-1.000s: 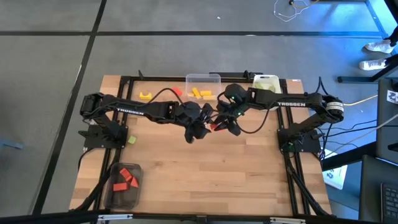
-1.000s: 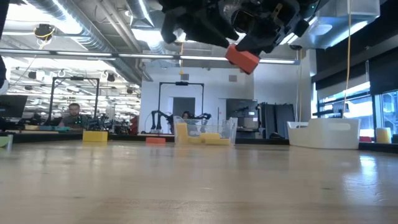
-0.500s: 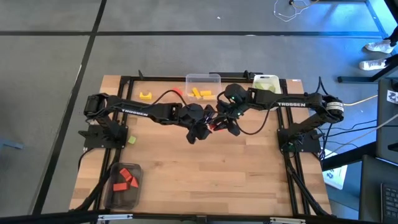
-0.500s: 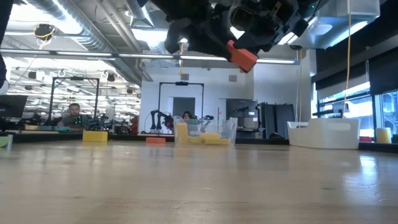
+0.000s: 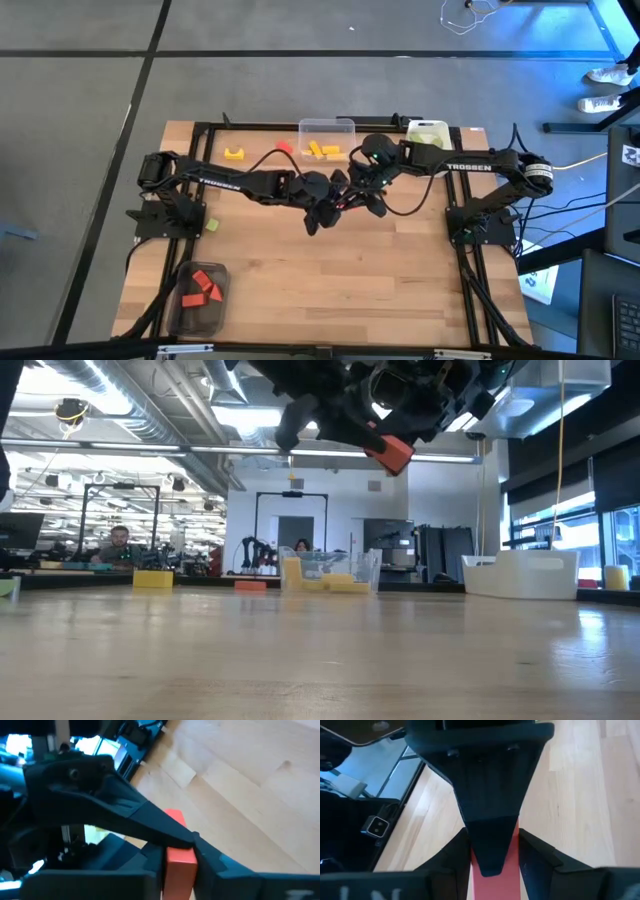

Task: Sort & place blocks by color
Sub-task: Put the orange rectangular block into the black bin, then put the green semi-circled block into the white bin

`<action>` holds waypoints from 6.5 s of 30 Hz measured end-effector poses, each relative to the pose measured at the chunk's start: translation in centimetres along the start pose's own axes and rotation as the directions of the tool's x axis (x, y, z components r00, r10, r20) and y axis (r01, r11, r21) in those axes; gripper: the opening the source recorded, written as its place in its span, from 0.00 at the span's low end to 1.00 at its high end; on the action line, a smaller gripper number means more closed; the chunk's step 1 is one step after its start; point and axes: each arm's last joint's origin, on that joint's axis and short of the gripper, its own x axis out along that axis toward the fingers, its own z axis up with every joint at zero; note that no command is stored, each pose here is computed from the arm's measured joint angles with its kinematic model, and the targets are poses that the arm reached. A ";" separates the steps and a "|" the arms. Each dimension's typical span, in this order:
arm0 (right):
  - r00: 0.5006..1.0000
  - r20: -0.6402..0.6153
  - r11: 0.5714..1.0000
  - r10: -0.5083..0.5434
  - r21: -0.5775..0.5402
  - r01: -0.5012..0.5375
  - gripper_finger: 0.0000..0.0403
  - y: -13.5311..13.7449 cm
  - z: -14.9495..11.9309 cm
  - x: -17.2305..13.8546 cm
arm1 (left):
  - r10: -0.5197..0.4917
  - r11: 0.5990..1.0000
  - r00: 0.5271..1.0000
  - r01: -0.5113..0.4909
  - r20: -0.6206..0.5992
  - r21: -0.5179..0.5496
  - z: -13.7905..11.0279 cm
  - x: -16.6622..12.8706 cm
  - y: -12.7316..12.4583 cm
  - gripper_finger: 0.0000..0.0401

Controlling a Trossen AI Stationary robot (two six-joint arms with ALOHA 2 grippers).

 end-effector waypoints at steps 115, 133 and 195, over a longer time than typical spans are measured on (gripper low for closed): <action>0.964 0.036 0.932 -0.264 -0.249 0.264 0.55 0.1 0.6 0.6 | -0.654 0.077 0.266 -0.908 -0.708 -0.412 -4.2 -16.9 -12.7 0.30; 0.964 0.037 0.929 -0.264 -0.258 0.264 0.55 0.1 0.6 0.6 | -0.686 0.009 0.230 -0.946 -0.691 -0.324 -10.1 -14.4 -18.1 0.30; 0.964 0.021 0.895 -0.263 -0.369 0.252 0.55 0.1 0.4 0.6 | -0.715 -0.071 0.128 -0.991 -0.687 -0.111 -12.1 -11.3 -17.6 0.30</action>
